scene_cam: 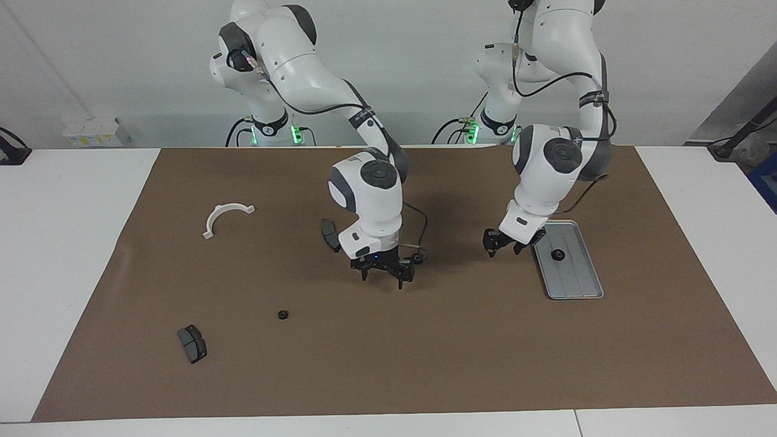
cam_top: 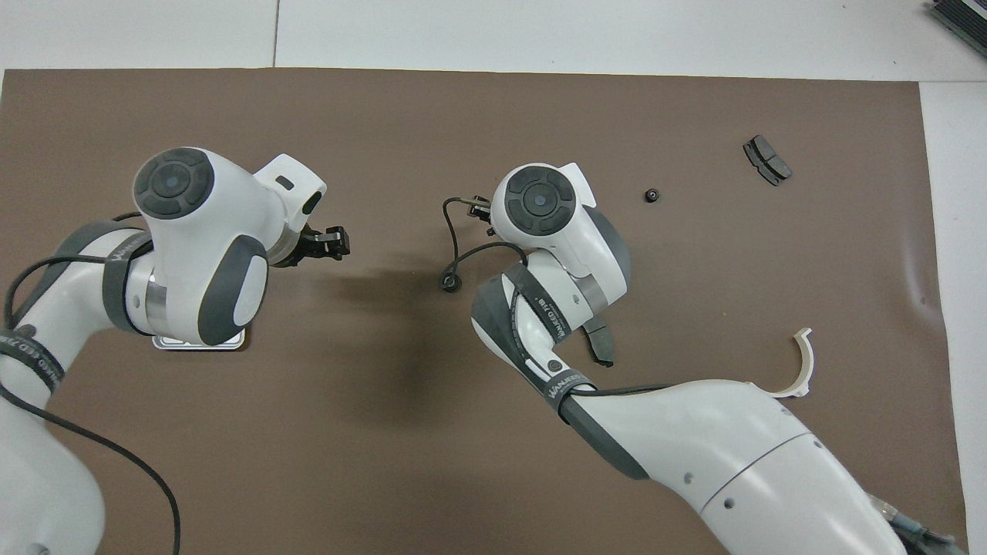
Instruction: Pick bearing gear from pile to tray
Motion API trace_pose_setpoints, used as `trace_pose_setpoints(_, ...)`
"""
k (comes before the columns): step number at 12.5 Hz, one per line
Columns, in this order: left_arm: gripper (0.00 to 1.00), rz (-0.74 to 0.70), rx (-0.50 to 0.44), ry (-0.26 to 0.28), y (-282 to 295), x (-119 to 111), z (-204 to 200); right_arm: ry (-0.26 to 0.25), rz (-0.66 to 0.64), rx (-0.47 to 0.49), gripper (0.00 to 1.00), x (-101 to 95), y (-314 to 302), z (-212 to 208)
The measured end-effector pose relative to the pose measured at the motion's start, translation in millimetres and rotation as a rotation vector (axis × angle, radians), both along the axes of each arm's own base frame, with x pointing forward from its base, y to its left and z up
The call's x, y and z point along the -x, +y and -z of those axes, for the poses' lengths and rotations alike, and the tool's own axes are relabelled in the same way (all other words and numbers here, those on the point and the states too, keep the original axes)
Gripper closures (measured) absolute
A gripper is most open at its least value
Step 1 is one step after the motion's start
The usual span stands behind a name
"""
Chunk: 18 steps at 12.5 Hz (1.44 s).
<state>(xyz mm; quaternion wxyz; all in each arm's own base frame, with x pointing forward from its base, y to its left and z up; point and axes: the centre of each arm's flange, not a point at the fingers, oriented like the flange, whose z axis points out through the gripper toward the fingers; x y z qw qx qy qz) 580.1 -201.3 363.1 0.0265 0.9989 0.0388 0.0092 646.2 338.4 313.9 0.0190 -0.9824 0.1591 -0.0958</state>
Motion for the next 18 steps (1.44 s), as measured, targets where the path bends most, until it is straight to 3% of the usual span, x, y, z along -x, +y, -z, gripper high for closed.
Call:
trace_pose_setpoints(7,0.33,-0.138,0.053,-0.041,-116.9,14.1,15.7,0.004,-0.124,0.052,0.00,-46.3,-111.3,2.2)
trace_pose_setpoints(8,0.37,-0.138,0.059,-0.046,-126.1,16.2,15.5,0.012,-0.149,0.046,0.00,-49.6,-122.9,3.4)
trace_pose_setpoints(14,0.38,-0.110,0.043,-0.004,-180.8,49.4,45.7,0.043,-0.344,0.058,0.00,-58.8,-173.4,13.0)
trace_pose_setpoints(18,0.41,-0.118,0.036,0.001,-179.0,48.2,55.4,0.061,-0.422,0.076,0.00,-61.0,-199.8,19.5)
